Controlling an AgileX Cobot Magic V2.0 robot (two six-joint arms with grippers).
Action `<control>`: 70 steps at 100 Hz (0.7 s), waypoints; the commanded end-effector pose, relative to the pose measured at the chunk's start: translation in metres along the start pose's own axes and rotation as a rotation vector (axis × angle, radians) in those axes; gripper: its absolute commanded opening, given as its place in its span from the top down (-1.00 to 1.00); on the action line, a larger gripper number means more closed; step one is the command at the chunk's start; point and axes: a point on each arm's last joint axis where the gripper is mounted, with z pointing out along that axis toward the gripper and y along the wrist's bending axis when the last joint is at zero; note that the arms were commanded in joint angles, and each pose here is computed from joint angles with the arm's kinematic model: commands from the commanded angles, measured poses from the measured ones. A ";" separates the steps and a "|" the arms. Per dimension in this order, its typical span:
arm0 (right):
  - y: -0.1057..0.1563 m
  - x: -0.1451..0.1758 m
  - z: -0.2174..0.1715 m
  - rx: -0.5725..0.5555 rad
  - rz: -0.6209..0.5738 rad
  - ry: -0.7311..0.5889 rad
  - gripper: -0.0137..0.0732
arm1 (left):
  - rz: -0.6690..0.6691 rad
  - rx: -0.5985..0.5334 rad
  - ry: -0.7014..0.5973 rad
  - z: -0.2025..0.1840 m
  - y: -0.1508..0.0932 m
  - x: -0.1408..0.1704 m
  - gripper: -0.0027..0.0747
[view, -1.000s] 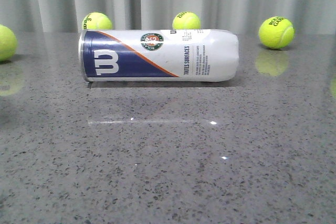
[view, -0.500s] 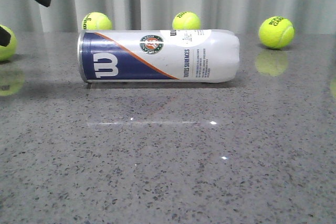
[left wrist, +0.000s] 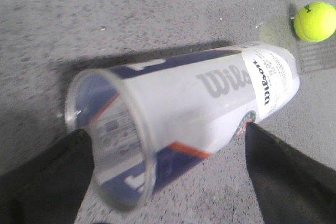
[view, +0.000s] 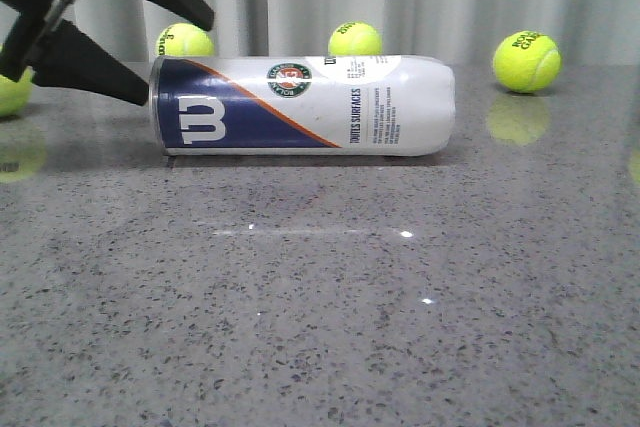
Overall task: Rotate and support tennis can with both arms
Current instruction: 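Lower the left gripper onto the can's open end and grasp it, then lift the can's open end with the left gripper, tilting it upright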
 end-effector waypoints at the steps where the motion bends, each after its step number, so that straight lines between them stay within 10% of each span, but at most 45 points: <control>1: 0.003 -0.014 -0.002 -0.015 -0.005 -0.093 0.84 | 0.024 0.072 -0.047 0.001 -0.023 -0.012 -0.53; 34: 0.003 -0.014 -0.002 -0.015 -0.005 -0.093 0.84 | 0.043 0.176 0.009 0.026 -0.038 -0.014 -0.42; 70: 0.003 -0.014 -0.002 -0.016 -0.005 -0.093 0.84 | 0.031 0.205 0.006 0.025 -0.041 -0.014 0.86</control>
